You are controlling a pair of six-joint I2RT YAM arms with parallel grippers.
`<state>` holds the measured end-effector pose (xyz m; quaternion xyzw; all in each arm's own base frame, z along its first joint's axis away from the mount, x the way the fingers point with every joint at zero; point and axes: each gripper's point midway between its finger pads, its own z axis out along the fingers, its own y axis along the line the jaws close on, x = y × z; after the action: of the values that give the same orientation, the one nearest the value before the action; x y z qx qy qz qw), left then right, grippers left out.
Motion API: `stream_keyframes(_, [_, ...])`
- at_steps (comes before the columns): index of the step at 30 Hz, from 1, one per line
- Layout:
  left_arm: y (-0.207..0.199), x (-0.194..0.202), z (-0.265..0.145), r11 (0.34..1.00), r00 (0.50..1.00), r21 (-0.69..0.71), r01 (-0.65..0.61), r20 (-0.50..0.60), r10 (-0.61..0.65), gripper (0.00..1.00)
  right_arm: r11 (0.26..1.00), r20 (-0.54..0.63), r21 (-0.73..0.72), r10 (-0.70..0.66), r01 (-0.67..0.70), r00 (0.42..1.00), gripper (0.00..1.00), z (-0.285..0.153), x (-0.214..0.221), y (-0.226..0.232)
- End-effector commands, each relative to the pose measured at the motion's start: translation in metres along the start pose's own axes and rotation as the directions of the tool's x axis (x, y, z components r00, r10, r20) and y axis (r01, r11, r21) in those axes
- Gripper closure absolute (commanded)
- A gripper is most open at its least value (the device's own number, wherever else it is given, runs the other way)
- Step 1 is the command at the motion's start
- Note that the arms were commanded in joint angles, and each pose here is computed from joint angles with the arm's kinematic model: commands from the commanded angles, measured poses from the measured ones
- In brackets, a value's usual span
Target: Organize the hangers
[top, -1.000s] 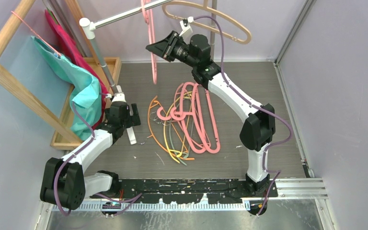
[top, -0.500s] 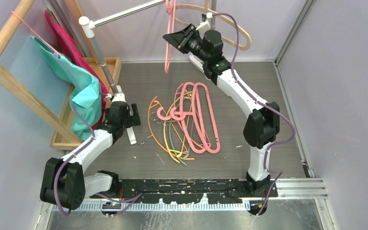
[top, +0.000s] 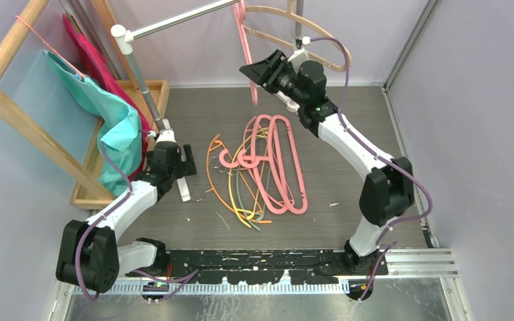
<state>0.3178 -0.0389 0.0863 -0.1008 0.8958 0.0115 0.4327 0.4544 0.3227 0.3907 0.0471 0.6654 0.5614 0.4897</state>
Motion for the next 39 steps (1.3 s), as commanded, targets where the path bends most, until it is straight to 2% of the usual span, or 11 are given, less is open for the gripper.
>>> stream_keyframes(1, [-0.004,-0.016,-0.001,1.0,0.998,0.013,0.019,0.054,-0.02,0.02,0.988,0.089,-0.005,-0.155,0.156,0.984,0.28,-0.046,-0.02,0.035])
stream_keyframes(6, [-0.005,-0.016,-0.001,1.0,0.998,0.016,0.019,0.053,-0.02,0.02,0.937,0.112,0.195,-0.315,0.29,0.942,0.19,-0.097,-0.023,0.007])
stream_keyframes(12, [-0.005,-0.016,-0.001,1.0,0.998,0.018,0.019,0.053,-0.02,0.02,0.788,0.095,0.478,-0.485,0.388,0.869,0.15,-0.159,-0.034,-0.039])
stream_keyframes(15, [-0.005,-0.016,-0.001,1.0,0.998,0.018,0.021,0.053,-0.021,0.02,0.71,0.052,0.58,-0.522,0.4,0.851,0.14,-0.185,-0.029,-0.061])
stream_keyframes(18, [-0.005,-0.016,-0.001,1.0,0.998,0.019,0.019,0.052,-0.02,0.02,0.648,-0.051,0.634,-0.508,0.421,0.86,0.14,-0.204,-0.003,-0.09])
stream_keyframes(23, [-0.005,-0.016,-0.001,1.0,0.998,0.018,0.019,0.053,-0.02,0.02,0.624,-0.292,0.619,-0.38,0.476,0.878,0.18,-0.225,0.095,-0.141])
stream_keyframes(26, [-0.005,-0.016,-0.002,1.0,0.998,0.017,0.021,0.052,-0.022,0.02,0.619,-0.447,0.58,-0.3,0.529,0.843,0.23,-0.244,0.167,-0.165])
stream_keyframes(29, [-0.004,-0.015,-0.002,1.0,0.998,0.016,0.021,0.051,-0.022,0.02,0.606,-0.562,0.548,-0.244,0.576,0.79,0.24,-0.26,0.213,-0.179])
stream_keyframes(33, [-0.004,-0.015,-0.002,1.0,0.998,0.015,0.021,0.051,-0.022,0.02,0.609,-0.629,0.518,-0.204,0.6,0.75,0.28,-0.269,0.237,-0.188])
stream_keyframes(39, [-0.004,-0.016,-0.003,1.0,0.998,0.016,0.023,0.054,-0.024,0.02,0.579,-0.651,0.519,-0.21,0.629,0.73,0.31,-0.27,0.24,-0.199])
